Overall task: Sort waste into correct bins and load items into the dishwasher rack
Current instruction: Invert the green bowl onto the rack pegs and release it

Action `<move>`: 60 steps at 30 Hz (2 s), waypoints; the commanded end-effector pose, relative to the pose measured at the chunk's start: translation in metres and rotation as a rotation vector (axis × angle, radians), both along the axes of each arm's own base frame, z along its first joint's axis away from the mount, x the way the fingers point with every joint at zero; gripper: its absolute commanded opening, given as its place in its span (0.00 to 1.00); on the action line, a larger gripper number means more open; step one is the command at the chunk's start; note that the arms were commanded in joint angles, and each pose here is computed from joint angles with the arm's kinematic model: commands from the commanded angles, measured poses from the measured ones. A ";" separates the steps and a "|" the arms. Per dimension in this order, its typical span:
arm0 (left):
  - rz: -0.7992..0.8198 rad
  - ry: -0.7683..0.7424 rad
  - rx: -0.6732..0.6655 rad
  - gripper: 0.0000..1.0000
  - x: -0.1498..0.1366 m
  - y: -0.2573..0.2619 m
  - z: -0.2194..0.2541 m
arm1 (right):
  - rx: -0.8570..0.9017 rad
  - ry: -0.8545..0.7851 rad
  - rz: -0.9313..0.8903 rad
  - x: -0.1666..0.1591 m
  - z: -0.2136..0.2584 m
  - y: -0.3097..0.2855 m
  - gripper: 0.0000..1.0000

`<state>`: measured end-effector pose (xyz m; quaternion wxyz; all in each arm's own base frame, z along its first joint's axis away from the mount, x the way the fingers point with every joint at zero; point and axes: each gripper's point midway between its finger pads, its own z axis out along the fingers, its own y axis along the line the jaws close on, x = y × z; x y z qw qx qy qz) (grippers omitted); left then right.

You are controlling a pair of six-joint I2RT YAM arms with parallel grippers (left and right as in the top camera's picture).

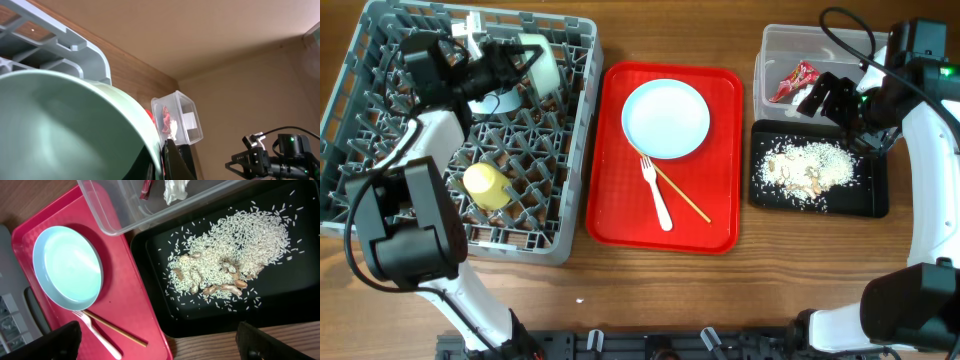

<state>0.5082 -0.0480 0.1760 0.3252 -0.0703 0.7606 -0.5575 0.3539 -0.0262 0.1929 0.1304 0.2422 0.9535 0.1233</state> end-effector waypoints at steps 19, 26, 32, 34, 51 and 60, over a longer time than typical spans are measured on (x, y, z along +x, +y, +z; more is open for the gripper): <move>-0.239 -0.164 -0.064 0.04 -0.026 -0.011 0.035 | 0.003 -0.004 0.005 -0.003 0.005 0.001 1.00; -0.126 -0.185 -0.046 0.04 0.011 0.000 0.085 | 0.004 0.001 0.005 -0.005 0.005 0.001 1.00; -0.061 -0.109 -0.052 0.04 0.029 0.006 0.083 | 0.004 -0.001 0.005 -0.004 0.005 0.001 1.00; -0.066 -0.051 -0.068 0.04 0.027 0.004 0.073 | 0.004 -0.002 0.005 -0.004 0.005 0.001 1.00; -0.189 0.154 -0.164 0.04 0.017 -0.014 0.010 | 0.002 -0.008 0.006 -0.003 0.005 0.001 1.00; -0.039 0.176 -0.106 0.04 0.034 0.017 -0.016 | 0.003 -0.001 0.006 -0.004 0.005 0.001 1.00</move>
